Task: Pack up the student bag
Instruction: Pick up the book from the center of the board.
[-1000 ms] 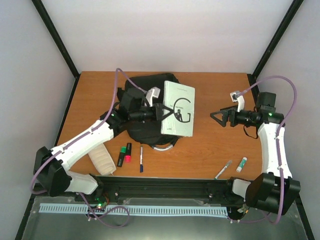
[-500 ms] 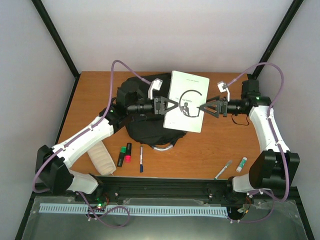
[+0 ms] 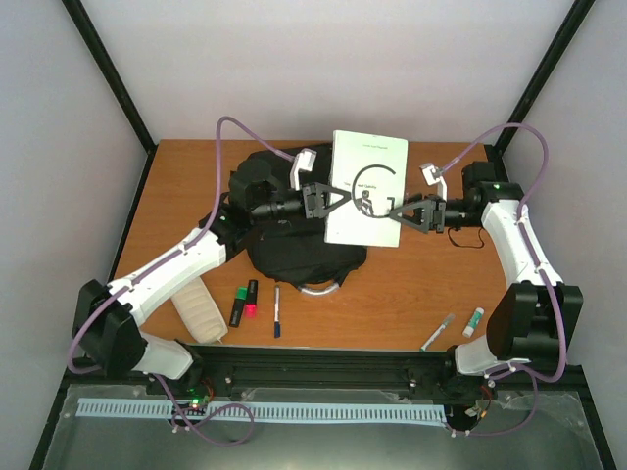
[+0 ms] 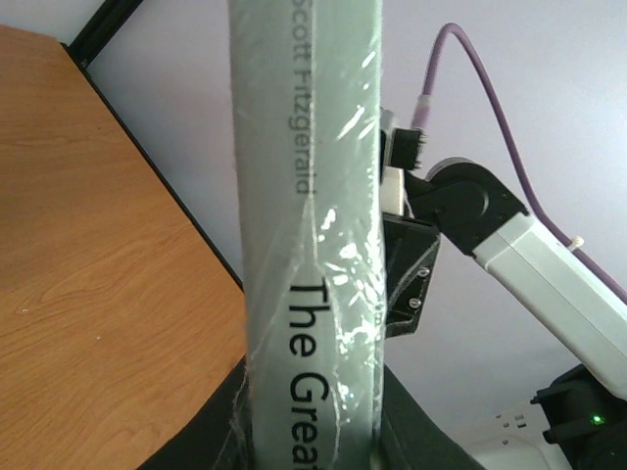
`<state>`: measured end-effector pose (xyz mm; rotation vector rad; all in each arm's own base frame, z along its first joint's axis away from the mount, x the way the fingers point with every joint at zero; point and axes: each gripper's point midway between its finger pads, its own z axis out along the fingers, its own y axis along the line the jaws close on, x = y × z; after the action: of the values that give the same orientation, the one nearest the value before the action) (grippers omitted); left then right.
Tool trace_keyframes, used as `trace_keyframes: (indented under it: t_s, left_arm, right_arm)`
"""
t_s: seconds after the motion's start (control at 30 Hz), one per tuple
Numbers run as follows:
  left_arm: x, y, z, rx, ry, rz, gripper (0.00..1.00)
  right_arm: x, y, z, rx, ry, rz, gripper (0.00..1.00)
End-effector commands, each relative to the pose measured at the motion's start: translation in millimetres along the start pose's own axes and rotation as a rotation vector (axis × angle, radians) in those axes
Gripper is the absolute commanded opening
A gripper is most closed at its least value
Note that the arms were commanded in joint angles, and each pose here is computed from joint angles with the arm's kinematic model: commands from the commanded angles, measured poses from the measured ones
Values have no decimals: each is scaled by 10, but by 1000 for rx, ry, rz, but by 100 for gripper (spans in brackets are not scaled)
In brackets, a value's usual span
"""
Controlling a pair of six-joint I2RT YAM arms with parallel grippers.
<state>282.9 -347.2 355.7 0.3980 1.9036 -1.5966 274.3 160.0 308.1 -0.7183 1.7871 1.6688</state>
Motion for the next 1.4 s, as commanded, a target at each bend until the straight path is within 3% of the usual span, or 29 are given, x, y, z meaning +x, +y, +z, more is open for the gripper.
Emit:
trace_keyframes:
  t_s: [0.0,0.2,0.3,0.6,0.77,0.9,1.13,1.2,1.3,1.37]
  left_arm:
    - [-323,-322,-54,99,-113,98,1]
    - [-282,-162,27,74,-98,72,2]
    - [-248,-92,55,64,-89,62,6]
    - [-132,288,75,-52,-67,30,52]
    - [-14,364,121,-24,-28,23,58]
    - [74,304,197,69,21,11,53]
    - [46,199,206,138,11,16,16]
    - [28,177,202,152,-2,7,11]
    - [-18,149,196,178,-34,-17,7]
    - [-73,148,179,186,-76,-31,5]
  right_arm:
    - [-218,358,-1,-146,-83,-49,57]
    - [-236,452,-6,-152,-78,-63,43]
    - [-236,466,-6,-152,-76,-68,31]
    - [-236,409,-14,-146,-72,-56,7]
    - [-167,315,-19,-100,-52,-41,3]
    - [-121,272,-15,-61,-36,-45,3]
    - [-95,232,-13,-33,-25,-43,7]
    - [-80,207,-11,-29,-24,-36,14]
    - [-37,156,-5,-21,-20,-16,42]
    - [2,140,2,-26,-20,3,52]
